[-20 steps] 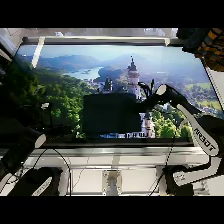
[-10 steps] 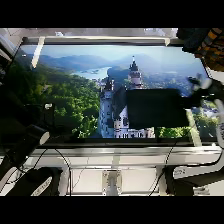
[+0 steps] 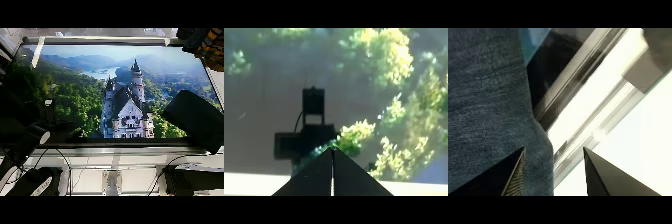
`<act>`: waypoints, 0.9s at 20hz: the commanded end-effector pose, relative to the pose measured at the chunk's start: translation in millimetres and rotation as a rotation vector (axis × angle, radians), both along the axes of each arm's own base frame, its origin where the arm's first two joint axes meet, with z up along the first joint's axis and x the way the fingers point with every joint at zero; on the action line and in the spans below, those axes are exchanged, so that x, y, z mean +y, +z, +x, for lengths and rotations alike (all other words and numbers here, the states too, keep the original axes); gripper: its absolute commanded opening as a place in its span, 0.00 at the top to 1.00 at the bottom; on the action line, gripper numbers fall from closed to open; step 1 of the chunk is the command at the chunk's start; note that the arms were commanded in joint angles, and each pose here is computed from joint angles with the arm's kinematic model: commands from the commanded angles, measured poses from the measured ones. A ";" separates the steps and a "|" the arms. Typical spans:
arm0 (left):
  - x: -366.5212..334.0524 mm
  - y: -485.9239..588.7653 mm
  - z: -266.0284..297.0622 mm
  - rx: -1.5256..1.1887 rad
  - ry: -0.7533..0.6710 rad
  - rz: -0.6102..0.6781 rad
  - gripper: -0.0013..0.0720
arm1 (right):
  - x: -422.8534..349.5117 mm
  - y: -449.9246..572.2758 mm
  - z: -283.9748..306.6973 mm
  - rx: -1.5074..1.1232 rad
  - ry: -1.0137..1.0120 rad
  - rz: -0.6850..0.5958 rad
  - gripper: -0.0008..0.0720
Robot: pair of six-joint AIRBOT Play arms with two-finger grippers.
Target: Fold the clothes and pants, and hang the long-sleeved shirts on hangers.
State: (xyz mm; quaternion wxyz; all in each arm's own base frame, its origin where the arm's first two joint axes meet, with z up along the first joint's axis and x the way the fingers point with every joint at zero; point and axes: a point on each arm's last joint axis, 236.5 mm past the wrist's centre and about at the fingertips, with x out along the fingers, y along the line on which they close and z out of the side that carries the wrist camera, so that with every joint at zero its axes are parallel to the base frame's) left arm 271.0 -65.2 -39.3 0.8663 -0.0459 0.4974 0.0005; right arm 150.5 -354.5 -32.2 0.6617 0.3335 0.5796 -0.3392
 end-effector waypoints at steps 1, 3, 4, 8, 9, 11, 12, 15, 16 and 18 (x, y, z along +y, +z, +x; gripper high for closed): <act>-4.5 5.5 8.9 -0.044 -0.008 -0.018 0.95 | -2.4 28.5 12.9 -0.187 -0.060 -0.010 0.42; -4.5 5.5 8.8 -0.043 -0.008 -0.018 0.95 | 19.8 56.2 60.7 -0.353 0.001 0.014 0.50; -4.6 5.5 8.7 -0.043 -0.008 -0.018 0.95 | 42.4 76.6 94.7 -0.468 0.088 0.028 0.75; -5.2 5.3 8.4 -0.042 -0.007 -0.022 0.95 | 173.4 116.9 173.7 -0.599 0.459 0.066 0.94; -5.1 5.3 8.4 -0.042 -0.006 -0.022 0.95 | 212.3 110.5 175.8 -0.553 0.556 0.101 0.94; -5.1 5.3 8.4 -0.042 -0.007 -0.021 0.95 | 290.0 83.0 162.1 -0.397 0.746 0.186 0.94; -5.2 5.3 8.4 -0.042 -0.007 -0.022 0.95 | 316.7 66.8 150.7 -0.307 0.819 0.202 0.94; -5.2 5.3 8.4 -0.042 -0.007 -0.022 0.95 | 373.3 20.4 105.5 -0.017 1.028 0.196 0.94; -5.2 5.3 8.4 -0.042 -0.007 -0.022 0.95 | 380.9 11.7 93.0 0.062 1.091 0.164 0.94; -5.2 5.3 8.4 -0.042 -0.007 -0.022 0.95 | 390.9 5.7 75.2 0.180 1.166 0.102 0.94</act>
